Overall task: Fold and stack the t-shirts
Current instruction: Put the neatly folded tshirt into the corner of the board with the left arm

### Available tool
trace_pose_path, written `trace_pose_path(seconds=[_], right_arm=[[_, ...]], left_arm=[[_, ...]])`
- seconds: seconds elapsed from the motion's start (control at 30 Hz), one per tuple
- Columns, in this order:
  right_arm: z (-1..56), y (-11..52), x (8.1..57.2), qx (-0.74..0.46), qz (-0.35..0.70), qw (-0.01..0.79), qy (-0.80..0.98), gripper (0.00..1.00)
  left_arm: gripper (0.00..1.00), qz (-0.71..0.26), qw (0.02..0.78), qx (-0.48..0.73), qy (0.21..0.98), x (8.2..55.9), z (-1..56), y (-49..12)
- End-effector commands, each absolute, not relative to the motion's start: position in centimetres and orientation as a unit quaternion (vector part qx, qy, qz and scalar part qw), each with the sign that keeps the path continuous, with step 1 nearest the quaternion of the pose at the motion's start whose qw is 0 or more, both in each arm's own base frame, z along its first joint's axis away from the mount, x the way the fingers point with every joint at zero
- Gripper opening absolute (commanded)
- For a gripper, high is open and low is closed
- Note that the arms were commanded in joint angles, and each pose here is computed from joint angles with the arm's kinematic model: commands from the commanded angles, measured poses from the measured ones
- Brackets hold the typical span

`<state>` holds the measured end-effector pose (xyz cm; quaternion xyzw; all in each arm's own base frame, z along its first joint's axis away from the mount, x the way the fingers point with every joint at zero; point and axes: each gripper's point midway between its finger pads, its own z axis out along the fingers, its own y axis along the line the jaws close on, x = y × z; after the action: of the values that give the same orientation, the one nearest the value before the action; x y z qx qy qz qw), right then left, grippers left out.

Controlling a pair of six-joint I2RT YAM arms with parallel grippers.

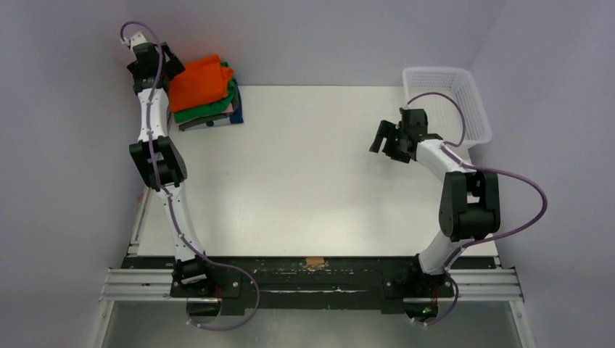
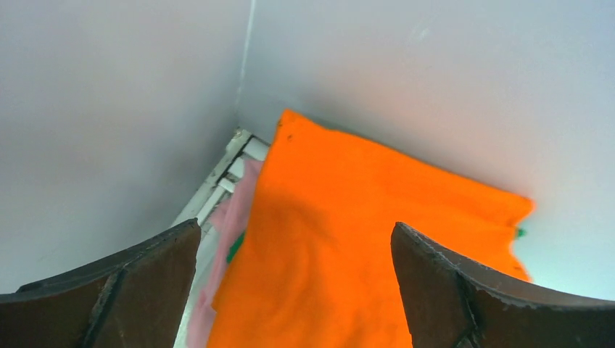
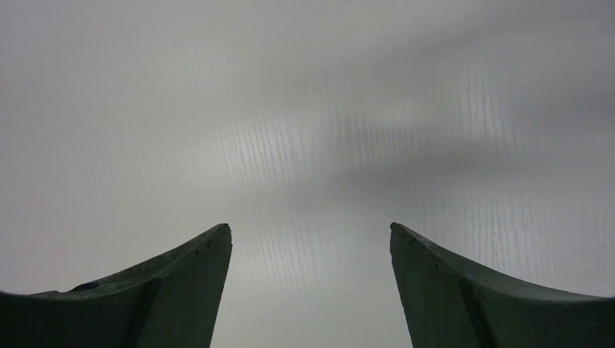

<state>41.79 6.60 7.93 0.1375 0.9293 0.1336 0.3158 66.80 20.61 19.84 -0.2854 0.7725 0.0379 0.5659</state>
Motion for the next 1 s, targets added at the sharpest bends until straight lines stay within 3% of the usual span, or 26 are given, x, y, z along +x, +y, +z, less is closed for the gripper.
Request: trace_pose_path(seconds=[0.0, 0.23, 0.4, 0.7, 0.97], right_arm=[[12.1, 6.0, 42.9, 0.134, 0.13, 0.373, 0.909, 0.79], [12.5, 6.2, 42.9, 0.139, 0.139, 0.385, 0.902, 0.8], [12.7, 6.0, 42.6, 0.143, 0.138, 0.393, 0.898, 0.8], [12.3, 4.8, 40.4, 0.157, 0.109, 0.388, 0.901, 0.81], [15.7, 3.5, 39.2, 0.159, 0.084, 0.427, 0.886, 0.83]], left_arm=[[1.0, -0.039, 0.631, -0.286, 0.721, 65.8, 29.9, 18.2], [1.0, -0.186, 0.595, -0.219, 0.751, 64.9, 28.0, 7.5], [1.0, -0.229, 0.543, -0.168, 0.79, 65.7, 24.5, -1.0], [1.0, -0.235, 0.421, -0.282, 0.83, 66.5, 12.8, -1.6], [1.0, -0.331, 0.413, -0.259, 0.808, 67.5, 14.5, -5.8]])
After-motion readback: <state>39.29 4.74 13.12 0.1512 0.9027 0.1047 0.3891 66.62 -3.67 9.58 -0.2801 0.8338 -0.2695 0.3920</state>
